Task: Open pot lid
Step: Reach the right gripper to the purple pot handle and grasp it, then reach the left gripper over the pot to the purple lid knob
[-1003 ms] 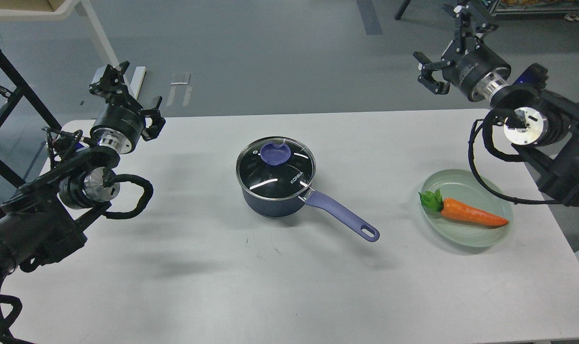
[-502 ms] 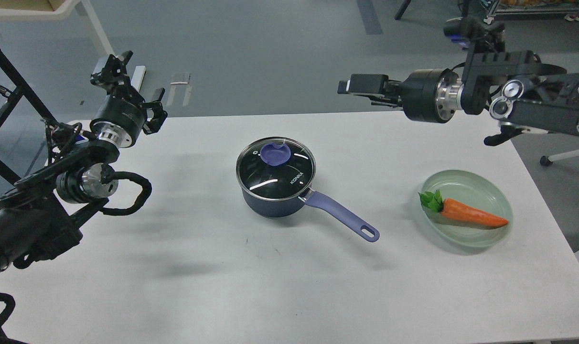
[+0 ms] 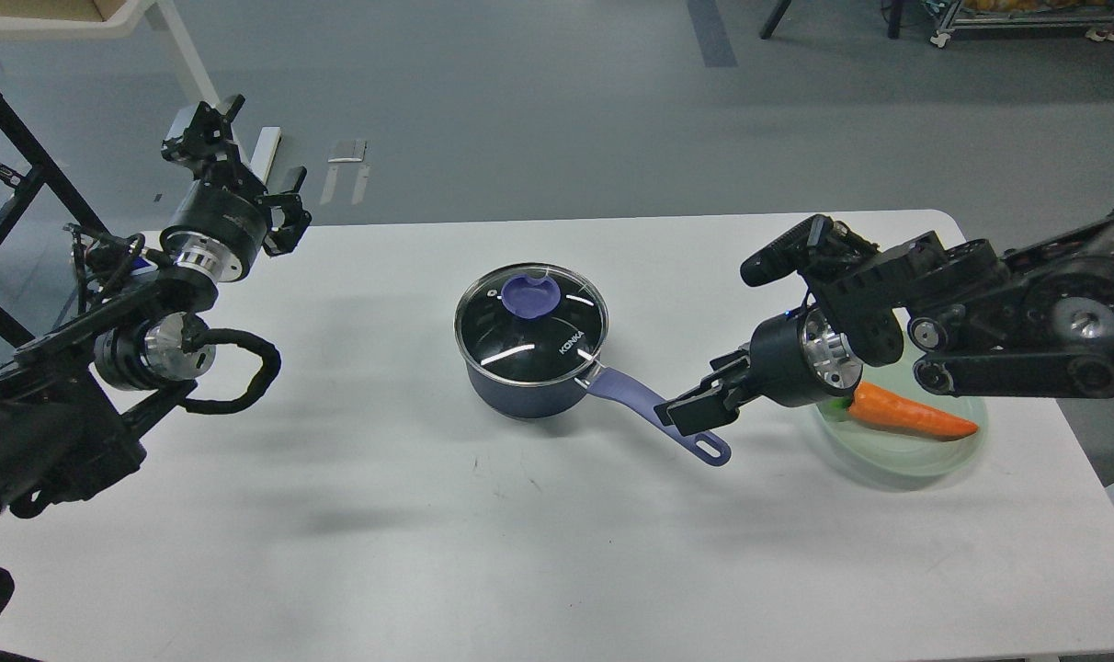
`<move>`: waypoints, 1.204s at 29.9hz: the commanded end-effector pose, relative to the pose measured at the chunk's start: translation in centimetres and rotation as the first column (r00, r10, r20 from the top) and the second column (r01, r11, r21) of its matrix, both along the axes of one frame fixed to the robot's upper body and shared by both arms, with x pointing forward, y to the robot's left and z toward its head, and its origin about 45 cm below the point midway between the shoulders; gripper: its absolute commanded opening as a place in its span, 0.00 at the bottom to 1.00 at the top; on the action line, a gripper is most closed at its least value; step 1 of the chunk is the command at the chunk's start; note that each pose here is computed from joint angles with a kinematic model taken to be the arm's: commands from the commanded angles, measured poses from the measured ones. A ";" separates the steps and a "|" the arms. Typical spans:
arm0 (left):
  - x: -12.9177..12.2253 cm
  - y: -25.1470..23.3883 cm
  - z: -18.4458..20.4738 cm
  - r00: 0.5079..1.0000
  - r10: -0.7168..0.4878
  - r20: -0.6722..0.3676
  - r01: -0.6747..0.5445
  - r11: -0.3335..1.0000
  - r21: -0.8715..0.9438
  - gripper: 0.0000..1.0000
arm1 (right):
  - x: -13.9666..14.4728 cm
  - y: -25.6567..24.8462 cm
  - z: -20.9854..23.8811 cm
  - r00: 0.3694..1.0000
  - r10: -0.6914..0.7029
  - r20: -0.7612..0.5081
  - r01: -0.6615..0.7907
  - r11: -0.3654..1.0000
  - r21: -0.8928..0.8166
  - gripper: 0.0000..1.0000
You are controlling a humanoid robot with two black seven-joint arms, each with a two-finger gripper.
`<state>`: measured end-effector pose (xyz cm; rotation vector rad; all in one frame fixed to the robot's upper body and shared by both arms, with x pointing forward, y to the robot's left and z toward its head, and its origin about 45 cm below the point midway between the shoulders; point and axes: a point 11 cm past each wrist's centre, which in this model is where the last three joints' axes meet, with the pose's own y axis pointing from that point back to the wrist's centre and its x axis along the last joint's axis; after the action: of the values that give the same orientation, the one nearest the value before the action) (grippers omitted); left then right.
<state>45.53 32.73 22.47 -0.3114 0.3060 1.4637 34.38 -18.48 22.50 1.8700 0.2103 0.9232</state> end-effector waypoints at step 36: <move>0.7 -1.3 2.3 0.995 -0.078 0.061 0.070 0.990 0.121 0.99 | -0.4 1.9 -2.0 0.998 0.063 -0.013 -0.063 0.998 -0.018 0.25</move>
<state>45.93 32.75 23.97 -0.2990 0.2519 1.4387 33.96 -16.65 20.43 1.8636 0.2856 0.9456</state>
